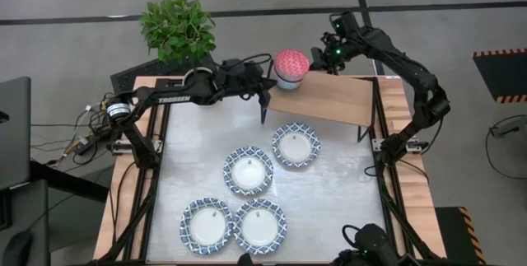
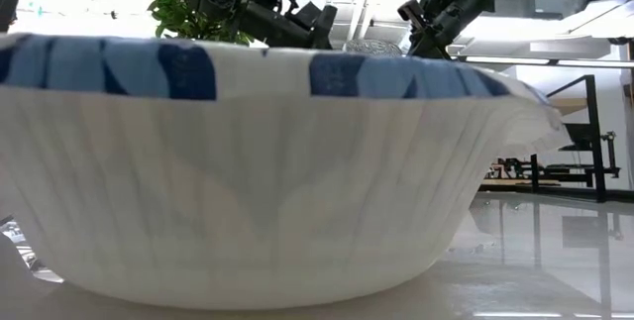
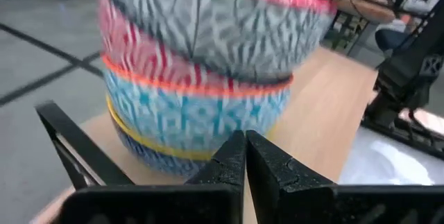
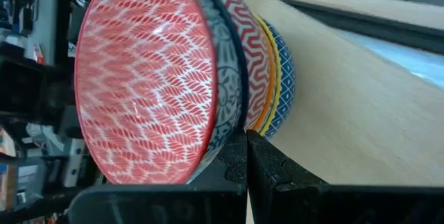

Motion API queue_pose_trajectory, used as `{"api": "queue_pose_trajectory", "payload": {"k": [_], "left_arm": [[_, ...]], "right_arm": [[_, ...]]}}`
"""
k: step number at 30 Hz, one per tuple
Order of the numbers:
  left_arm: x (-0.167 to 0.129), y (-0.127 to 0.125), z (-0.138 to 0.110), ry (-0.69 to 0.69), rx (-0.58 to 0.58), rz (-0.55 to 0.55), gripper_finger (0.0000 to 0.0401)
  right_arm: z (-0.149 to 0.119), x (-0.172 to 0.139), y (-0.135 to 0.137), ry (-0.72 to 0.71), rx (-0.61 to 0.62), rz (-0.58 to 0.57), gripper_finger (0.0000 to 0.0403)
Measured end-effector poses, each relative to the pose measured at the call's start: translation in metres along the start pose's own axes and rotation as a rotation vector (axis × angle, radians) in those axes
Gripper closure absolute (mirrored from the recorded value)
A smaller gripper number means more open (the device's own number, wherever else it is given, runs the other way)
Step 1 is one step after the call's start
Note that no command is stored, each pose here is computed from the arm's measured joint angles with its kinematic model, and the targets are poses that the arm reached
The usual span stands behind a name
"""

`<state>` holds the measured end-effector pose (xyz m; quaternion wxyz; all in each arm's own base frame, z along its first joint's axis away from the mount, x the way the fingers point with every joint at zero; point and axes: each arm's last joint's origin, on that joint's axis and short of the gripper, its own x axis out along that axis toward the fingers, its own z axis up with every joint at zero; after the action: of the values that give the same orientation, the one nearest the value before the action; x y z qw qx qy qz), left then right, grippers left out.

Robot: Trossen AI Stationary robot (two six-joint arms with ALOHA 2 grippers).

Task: Place and stack bowls onto a shelf
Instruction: Adjust the stack of bowls on the shelf, then put the top right white bowl on the shelf

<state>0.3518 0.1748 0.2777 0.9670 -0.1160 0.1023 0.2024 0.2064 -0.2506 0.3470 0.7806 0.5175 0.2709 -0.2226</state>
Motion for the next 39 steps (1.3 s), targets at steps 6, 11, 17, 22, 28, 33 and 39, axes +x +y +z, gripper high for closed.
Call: {"api": "queue_pose_trajectory", "payload": {"k": [6,11,17,22,28,33,39], "left_arm": [[0.000,0.001,-0.004,0.037,0.008,0.013,0.0401],[0.000,0.005,-0.004,0.039,-0.009,0.022,0.0401],[0.000,0.004,-0.004,0.039,-0.018,0.022,0.0401],[-0.007,0.002,0.002,0.039,-0.079,-0.020,0.0401],[-0.057,-0.014,0.033,0.067,-0.062,-0.105,0.0401],[-0.117,-0.029,0.052,0.129,-0.019,-0.191,0.0401],[-0.189,-0.045,0.066,0.124,0.004,-0.240,0.0382]], "right_arm": [[0.002,-0.003,-0.002,-0.010,0.007,-0.004,0.0386],[0.016,-0.022,0.002,-0.119,-0.014,-0.013,0.0379],[0.036,-0.038,0.002,-0.271,-0.014,0.052,0.0386],[0.034,-0.039,0.001,-0.249,-0.026,0.059,0.0374],[0.004,-0.055,0.021,-0.163,-0.151,0.064,0.0361],[-0.041,-0.049,0.054,-0.011,-0.353,0.015,0.0367],[-0.109,-0.027,0.099,0.191,-0.644,-0.107,0.0364]]}}
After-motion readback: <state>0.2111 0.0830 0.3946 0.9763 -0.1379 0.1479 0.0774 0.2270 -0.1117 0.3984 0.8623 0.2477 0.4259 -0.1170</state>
